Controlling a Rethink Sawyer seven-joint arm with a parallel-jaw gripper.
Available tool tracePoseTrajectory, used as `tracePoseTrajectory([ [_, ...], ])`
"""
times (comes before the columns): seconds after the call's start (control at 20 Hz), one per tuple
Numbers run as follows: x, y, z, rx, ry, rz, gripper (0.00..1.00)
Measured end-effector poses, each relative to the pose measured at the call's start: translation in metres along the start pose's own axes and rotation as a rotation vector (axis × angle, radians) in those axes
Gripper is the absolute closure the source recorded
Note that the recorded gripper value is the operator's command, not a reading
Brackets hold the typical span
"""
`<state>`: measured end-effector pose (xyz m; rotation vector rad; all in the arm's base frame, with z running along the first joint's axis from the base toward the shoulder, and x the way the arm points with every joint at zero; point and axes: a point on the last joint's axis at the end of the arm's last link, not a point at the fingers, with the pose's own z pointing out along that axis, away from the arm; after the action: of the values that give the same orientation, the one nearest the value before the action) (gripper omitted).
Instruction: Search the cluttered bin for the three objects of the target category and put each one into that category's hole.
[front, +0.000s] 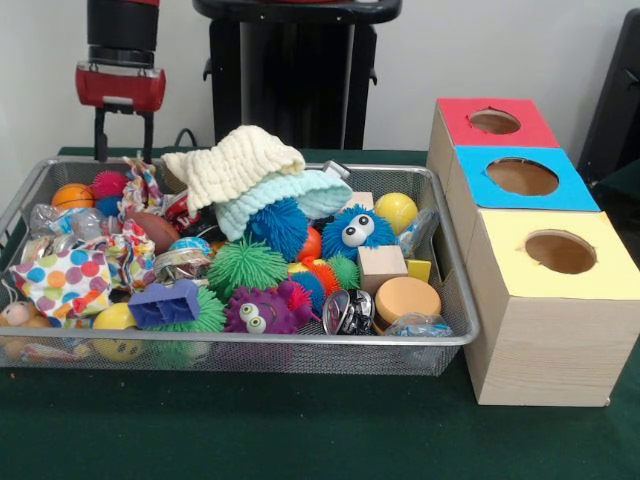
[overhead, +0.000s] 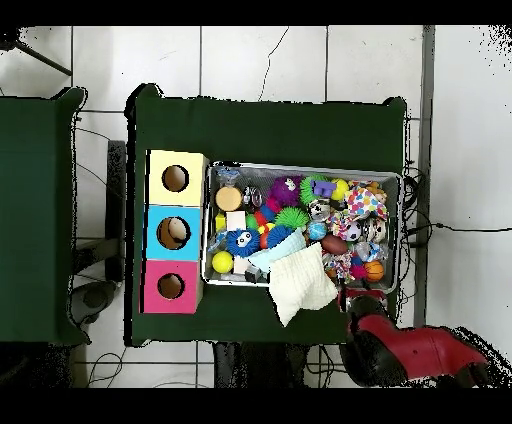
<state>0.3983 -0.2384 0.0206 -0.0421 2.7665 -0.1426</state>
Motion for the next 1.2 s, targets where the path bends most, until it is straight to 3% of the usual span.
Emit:
tracePoseTrajectory([
  [0.5, 0.016, -0.023, -0.003, 0.021, 0.007, 0.058, 0.0],
  [0.95, 0.014, -0.024, -0.002, 0.017, 0.0, 0.062, 0.0],
  [1.2, 0.005, -0.03, 0.003, -0.003, -0.038, 0.11, 0.0],
])
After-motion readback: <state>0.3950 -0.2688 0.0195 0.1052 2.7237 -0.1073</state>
